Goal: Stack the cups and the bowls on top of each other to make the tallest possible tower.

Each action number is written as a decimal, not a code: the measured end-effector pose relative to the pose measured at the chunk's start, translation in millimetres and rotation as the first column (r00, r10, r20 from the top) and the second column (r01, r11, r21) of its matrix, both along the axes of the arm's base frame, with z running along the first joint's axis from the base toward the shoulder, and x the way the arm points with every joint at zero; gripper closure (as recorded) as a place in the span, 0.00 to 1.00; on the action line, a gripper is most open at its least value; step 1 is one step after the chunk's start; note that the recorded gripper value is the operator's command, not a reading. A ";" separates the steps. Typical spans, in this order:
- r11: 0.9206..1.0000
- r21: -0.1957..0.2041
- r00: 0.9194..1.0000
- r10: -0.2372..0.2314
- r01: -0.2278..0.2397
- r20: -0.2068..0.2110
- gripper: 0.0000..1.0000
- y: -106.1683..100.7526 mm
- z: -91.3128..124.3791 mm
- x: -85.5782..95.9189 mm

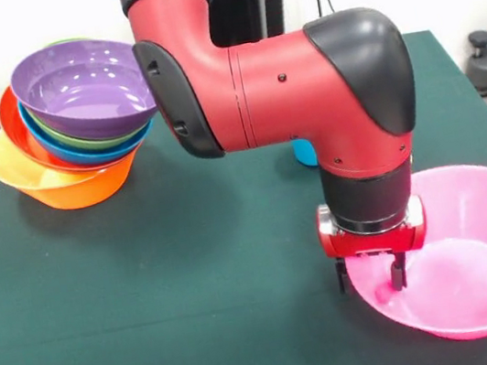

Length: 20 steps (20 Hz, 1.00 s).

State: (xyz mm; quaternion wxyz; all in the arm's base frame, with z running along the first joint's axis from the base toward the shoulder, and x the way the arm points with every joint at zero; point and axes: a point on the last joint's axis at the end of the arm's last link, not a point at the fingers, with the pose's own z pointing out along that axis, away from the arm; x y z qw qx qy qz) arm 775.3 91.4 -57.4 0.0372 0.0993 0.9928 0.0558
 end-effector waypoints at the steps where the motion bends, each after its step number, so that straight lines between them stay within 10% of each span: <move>1: 1.000 0.004 1.000 -0.001 0.001 0.004 0.00 0.9 1.0 1.9; 6: 1.000 0.017 1.000 -0.001 0.001 0.007 0.00 4.9 0.4 3.2; 7: 1.000 0.025 1.000 -0.004 0.003 0.009 1.00 6.2 2.8 5.1; 20: 0.999 0.043 0.998 0.003 -0.005 0.063 1.00 16.4 36.6 24.4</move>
